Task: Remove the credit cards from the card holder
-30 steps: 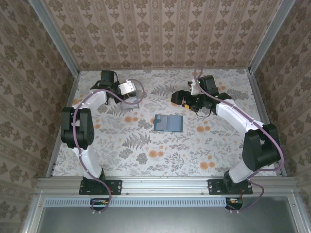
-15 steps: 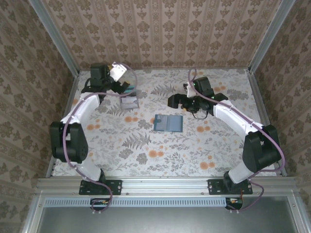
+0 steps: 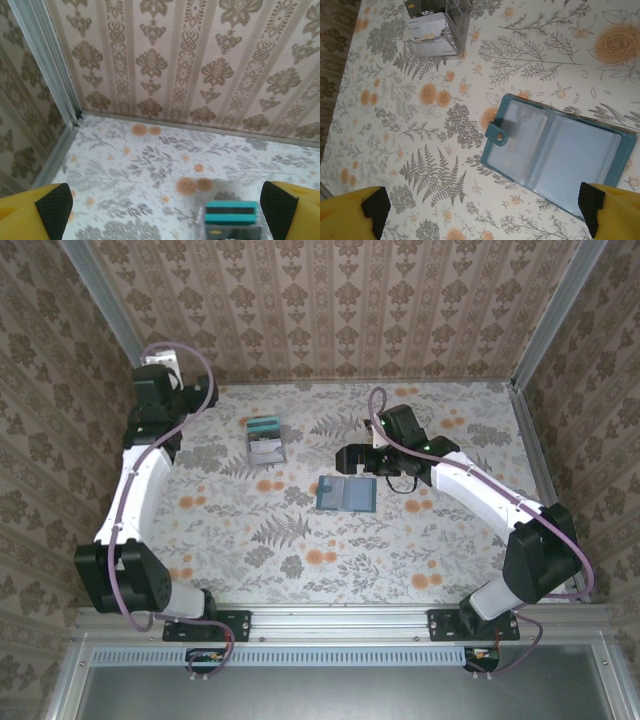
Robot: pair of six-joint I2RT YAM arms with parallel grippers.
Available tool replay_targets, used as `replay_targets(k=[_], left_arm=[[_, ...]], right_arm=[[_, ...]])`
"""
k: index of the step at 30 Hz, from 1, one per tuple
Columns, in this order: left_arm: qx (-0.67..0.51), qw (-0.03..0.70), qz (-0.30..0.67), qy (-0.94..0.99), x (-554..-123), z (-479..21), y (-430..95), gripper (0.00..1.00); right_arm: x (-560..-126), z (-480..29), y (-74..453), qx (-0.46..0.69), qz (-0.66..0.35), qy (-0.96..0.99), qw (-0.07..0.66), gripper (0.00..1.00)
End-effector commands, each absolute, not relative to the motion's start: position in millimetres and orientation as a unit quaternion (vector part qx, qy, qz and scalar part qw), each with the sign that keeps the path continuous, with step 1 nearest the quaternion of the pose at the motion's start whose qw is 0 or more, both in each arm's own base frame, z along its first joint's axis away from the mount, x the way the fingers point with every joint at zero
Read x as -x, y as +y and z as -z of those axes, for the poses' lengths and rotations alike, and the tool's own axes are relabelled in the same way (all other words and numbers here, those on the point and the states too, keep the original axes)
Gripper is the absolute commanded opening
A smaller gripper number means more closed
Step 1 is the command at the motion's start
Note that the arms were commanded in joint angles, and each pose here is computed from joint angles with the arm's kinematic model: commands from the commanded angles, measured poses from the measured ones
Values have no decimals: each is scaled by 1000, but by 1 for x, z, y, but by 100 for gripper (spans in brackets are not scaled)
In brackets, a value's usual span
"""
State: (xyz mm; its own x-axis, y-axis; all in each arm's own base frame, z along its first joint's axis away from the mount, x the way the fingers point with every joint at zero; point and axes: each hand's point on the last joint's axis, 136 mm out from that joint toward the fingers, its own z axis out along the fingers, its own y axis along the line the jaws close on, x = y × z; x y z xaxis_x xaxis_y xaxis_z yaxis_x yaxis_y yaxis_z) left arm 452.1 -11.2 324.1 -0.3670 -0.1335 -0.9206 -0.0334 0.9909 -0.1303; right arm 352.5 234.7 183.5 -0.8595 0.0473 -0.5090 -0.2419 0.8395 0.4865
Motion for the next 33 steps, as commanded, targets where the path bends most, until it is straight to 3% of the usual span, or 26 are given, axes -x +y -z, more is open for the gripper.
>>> replay_targets(k=[1,9,11,15,20,24,33], left_arm=[[81,495,124,856,-424,-292,-38,99],[75,395,167,900,-366,-215,-97,84],[74,367,171,911,-351,-195,-116,83],[52,329,186,924,-327,-160,-159,71],[20,275,185,943,-300,-121,-210,56],[-4,252,176,952,-291,-104,-238,55],[-45,211,227,950,-291,-86,-288,55]], right_arm=[[-353,-172,224,30,-242,935,257,100],[-345,-127,210,-4,-201,955,216,100],[-344,-116,209,-11,-197,959,205,95],[-341,-96,206,-25,-188,964,189,71],[-339,-71,202,-35,-174,970,168,29],[-337,-51,195,-45,-155,976,147,0],[-332,-22,176,-64,-121,983,124,0]])
